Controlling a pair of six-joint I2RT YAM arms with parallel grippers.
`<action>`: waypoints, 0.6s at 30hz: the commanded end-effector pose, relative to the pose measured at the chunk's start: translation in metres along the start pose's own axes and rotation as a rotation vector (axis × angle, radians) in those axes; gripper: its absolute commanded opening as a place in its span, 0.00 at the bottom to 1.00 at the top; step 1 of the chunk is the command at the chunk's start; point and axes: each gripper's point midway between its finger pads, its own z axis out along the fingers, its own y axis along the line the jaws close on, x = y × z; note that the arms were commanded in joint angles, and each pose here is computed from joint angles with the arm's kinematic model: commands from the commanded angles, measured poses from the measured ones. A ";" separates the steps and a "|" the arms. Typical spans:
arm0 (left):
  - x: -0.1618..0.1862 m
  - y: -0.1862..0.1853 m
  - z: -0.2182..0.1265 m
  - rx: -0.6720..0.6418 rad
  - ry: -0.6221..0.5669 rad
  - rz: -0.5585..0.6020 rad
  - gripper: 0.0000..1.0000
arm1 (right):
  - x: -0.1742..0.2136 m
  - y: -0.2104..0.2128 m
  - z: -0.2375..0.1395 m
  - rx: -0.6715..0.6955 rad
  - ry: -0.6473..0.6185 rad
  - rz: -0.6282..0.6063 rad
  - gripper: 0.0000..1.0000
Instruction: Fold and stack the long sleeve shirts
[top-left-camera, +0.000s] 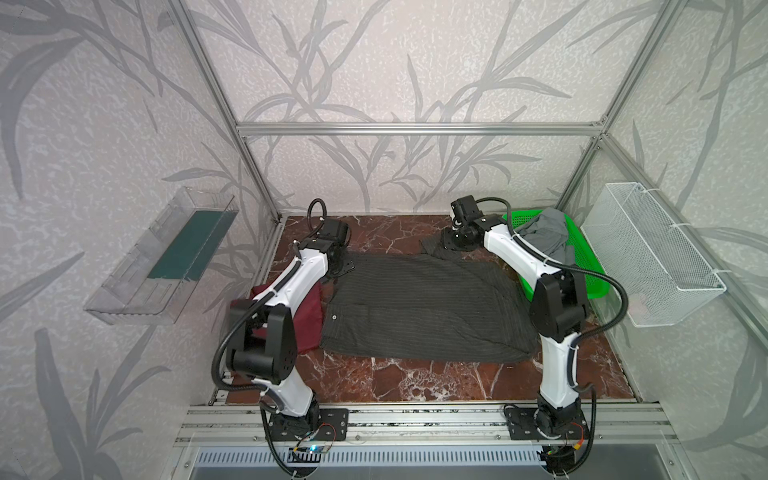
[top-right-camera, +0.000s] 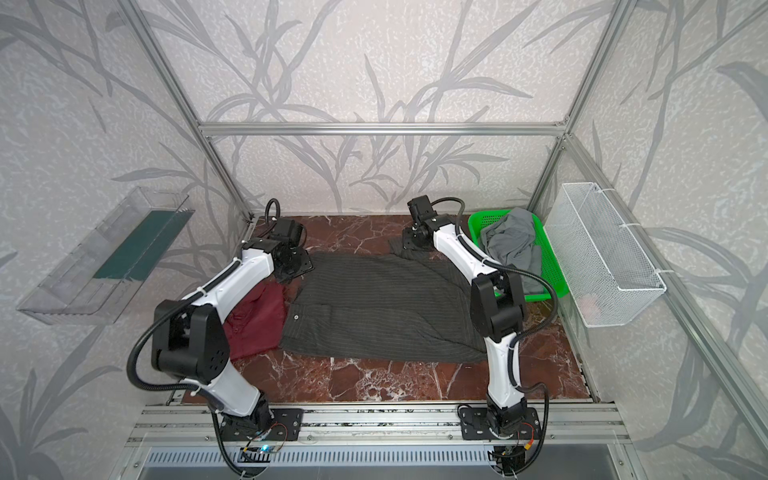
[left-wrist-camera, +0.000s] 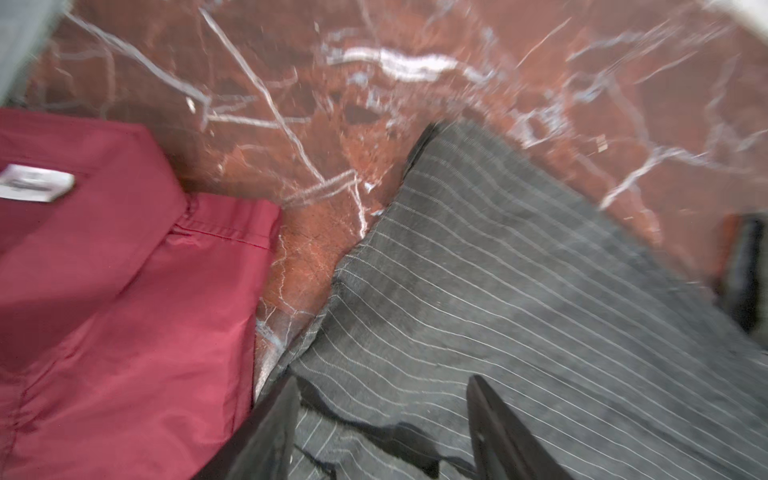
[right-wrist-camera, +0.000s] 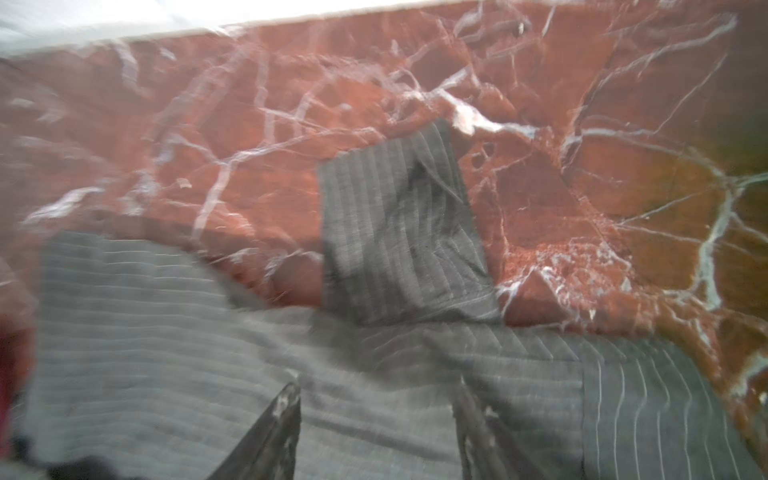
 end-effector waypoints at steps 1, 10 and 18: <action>-0.010 -0.005 0.007 -0.014 0.034 0.026 0.65 | 0.003 -0.016 0.018 0.064 0.097 -0.035 0.60; -0.015 -0.004 0.030 -0.019 0.070 0.042 0.64 | -0.007 -0.032 0.068 0.148 0.137 -0.060 0.59; -0.018 -0.001 0.037 -0.002 0.080 0.011 0.63 | -0.006 -0.046 0.090 0.163 0.142 -0.038 0.48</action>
